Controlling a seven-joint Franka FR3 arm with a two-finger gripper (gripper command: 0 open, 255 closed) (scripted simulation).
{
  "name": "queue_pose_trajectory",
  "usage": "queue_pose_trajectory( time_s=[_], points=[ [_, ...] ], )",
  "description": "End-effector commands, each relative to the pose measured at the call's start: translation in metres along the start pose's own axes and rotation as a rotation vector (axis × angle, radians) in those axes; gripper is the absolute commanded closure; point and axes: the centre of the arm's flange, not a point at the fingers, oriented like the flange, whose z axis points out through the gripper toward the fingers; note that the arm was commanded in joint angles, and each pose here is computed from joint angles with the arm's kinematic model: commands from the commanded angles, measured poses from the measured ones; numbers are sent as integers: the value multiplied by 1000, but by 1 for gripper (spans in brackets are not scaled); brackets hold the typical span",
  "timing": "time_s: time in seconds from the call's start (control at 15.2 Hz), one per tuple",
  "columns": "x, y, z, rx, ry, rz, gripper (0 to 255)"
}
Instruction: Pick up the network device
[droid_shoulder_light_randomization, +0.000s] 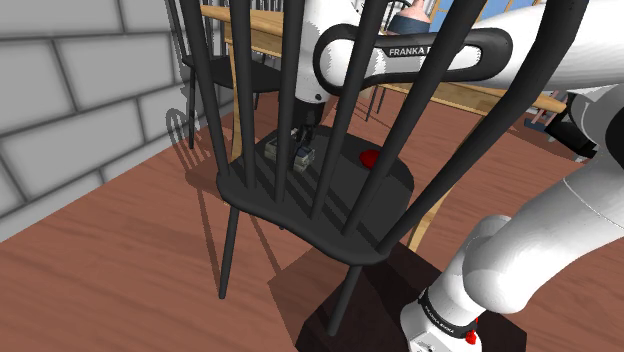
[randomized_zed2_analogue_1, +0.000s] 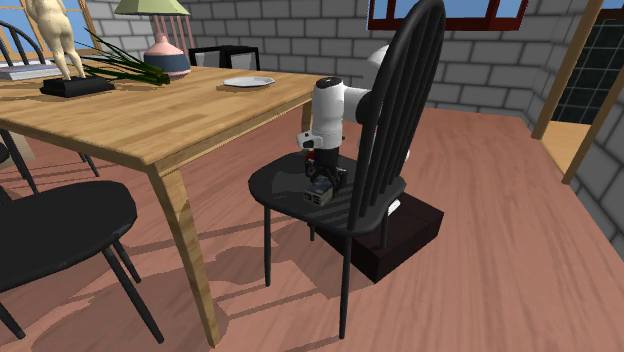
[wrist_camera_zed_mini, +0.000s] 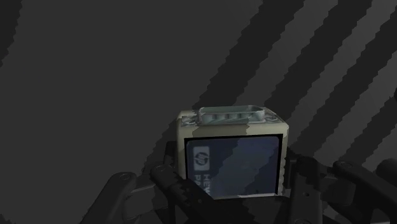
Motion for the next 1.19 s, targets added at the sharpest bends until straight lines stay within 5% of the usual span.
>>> queue_pose_trajectory(
  time_s=[0.0, 1.12],
  points=[
    [1, 0, 1, 0, -2, 0, 255],
    [2, 0, -79, 0, -2, 0, 255]
  ],
)
